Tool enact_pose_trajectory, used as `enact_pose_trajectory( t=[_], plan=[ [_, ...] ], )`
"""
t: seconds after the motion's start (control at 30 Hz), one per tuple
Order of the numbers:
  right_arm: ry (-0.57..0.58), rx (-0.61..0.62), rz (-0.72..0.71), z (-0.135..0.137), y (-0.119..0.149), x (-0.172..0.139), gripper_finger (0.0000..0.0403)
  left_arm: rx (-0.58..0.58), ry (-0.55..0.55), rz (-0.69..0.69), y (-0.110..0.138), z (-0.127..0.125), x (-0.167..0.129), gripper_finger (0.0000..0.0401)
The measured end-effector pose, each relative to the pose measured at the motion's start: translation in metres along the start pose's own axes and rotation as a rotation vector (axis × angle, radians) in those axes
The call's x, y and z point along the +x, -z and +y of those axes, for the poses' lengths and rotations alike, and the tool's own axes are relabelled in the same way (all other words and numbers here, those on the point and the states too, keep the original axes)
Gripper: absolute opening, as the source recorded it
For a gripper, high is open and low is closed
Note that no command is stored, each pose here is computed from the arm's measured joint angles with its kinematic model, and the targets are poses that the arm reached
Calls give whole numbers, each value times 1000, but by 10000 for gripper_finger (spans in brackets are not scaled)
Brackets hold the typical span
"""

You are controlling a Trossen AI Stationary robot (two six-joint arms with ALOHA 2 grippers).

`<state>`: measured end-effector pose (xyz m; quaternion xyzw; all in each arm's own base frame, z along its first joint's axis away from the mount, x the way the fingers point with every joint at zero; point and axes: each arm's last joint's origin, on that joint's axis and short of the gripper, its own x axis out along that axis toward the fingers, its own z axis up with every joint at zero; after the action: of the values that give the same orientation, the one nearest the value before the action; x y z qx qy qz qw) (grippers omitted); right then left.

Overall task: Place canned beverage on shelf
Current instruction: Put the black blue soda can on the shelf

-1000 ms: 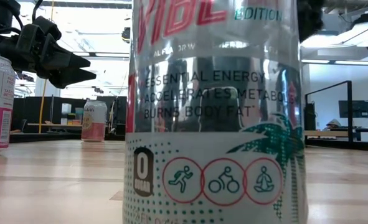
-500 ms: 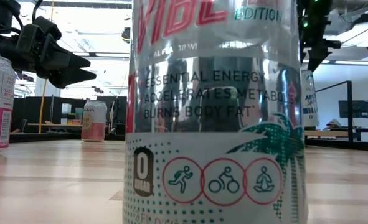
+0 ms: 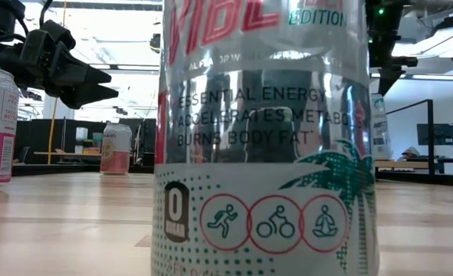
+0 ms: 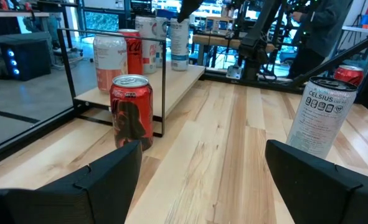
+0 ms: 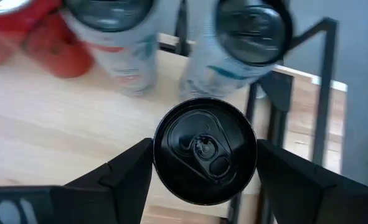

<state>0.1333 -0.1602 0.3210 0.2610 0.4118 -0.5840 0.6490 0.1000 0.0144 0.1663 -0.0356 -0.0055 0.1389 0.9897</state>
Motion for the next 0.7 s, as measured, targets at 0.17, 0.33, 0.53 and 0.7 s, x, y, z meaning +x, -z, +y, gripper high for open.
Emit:
enact_pose_trajectory(
  t=[0.17, 0.33, 0.53, 0.7],
  plan=[
    [-11, 17, 8, -9, -5, 5, 286, 0, 0, 0, 0, 0, 0, 327],
    [-27, 21, 1, -9, -4, 8, 286, 0, 0, 0, 0, 0, 0, 327],
    [-27, 24, 0, -9, -3, 10, 286, 0, 0, 0, 0, 0, 0, 327],
    [-27, 23, 0, -9, -3, 10, 286, 0, 0, 0, 0, 0, 0, 327]
  ],
)
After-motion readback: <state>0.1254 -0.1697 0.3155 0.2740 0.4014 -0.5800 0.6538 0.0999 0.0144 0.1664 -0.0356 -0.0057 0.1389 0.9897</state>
